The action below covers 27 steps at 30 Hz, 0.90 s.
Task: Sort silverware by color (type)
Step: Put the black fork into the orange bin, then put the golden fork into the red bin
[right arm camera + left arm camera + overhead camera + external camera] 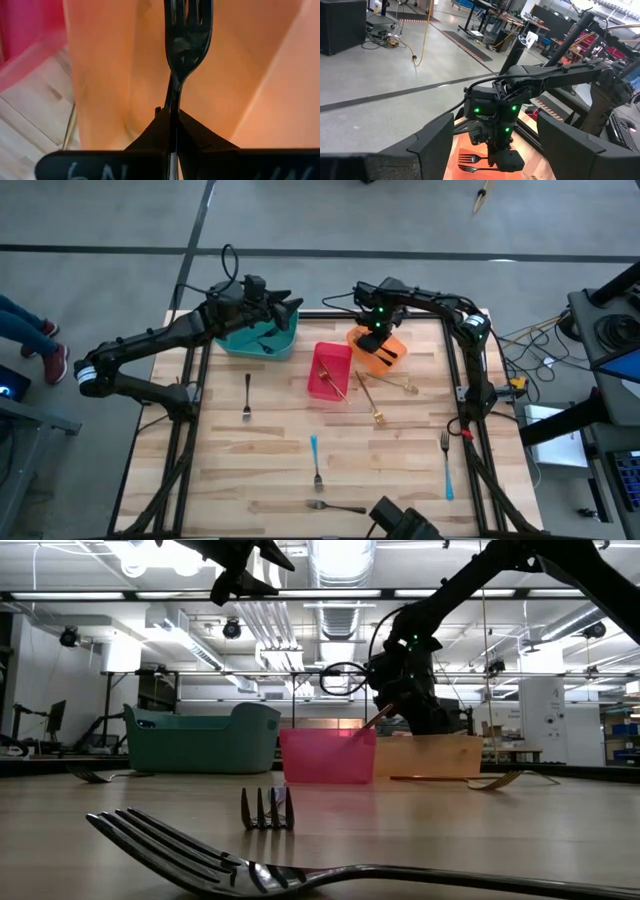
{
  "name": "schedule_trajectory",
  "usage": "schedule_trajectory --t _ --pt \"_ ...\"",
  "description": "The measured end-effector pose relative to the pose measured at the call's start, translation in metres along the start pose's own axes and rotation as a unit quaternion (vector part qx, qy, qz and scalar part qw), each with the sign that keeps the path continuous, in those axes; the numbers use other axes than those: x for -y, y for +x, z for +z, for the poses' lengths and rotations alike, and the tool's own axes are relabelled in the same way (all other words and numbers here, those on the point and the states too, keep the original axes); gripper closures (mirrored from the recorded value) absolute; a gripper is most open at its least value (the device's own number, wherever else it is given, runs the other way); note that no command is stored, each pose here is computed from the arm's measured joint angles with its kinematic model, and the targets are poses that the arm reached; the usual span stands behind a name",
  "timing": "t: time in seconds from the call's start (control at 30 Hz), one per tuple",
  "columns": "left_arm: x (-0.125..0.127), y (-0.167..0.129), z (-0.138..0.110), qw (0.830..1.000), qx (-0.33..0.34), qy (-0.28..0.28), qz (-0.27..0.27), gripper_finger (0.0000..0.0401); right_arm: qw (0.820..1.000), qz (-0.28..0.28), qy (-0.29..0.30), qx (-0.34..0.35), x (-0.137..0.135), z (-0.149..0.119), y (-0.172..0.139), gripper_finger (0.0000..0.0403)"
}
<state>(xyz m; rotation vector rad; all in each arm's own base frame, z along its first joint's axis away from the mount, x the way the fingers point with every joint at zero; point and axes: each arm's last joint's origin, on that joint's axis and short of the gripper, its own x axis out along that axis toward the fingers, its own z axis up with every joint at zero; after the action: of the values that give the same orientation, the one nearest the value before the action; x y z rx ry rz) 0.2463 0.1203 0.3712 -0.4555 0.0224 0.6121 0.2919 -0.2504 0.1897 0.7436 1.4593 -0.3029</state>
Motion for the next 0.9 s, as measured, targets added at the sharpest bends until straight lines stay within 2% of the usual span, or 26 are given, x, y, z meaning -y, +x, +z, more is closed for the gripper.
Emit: schedule_trajectory --t 0.23,0.6,0.77,0.9 --pt "0.0 0.0 0.0 1.0 0.0 -0.004 0.0 0.0138 1.0 -0.005 -0.004 0.015 0.001 0.003 0.003 0.0384" --pt "0.0 0.0 -0.001 1.0 -0.005 -0.004 0.002 0.0138 1.0 -0.005 0.009 0.018 0.001 0.002 0.001 0.0323" --pt "-0.008 -0.003 -0.016 0.995 -0.083 -0.025 0.043 0.0138 0.999 -0.004 0.02 0.03 -0.004 -0.002 -0.015 0.0306" --pt "-0.019 -0.008 -0.038 0.974 -0.193 -0.044 0.11 0.0138 0.998 -0.004 0.023 0.063 -0.011 -0.004 -0.035 0.0303"
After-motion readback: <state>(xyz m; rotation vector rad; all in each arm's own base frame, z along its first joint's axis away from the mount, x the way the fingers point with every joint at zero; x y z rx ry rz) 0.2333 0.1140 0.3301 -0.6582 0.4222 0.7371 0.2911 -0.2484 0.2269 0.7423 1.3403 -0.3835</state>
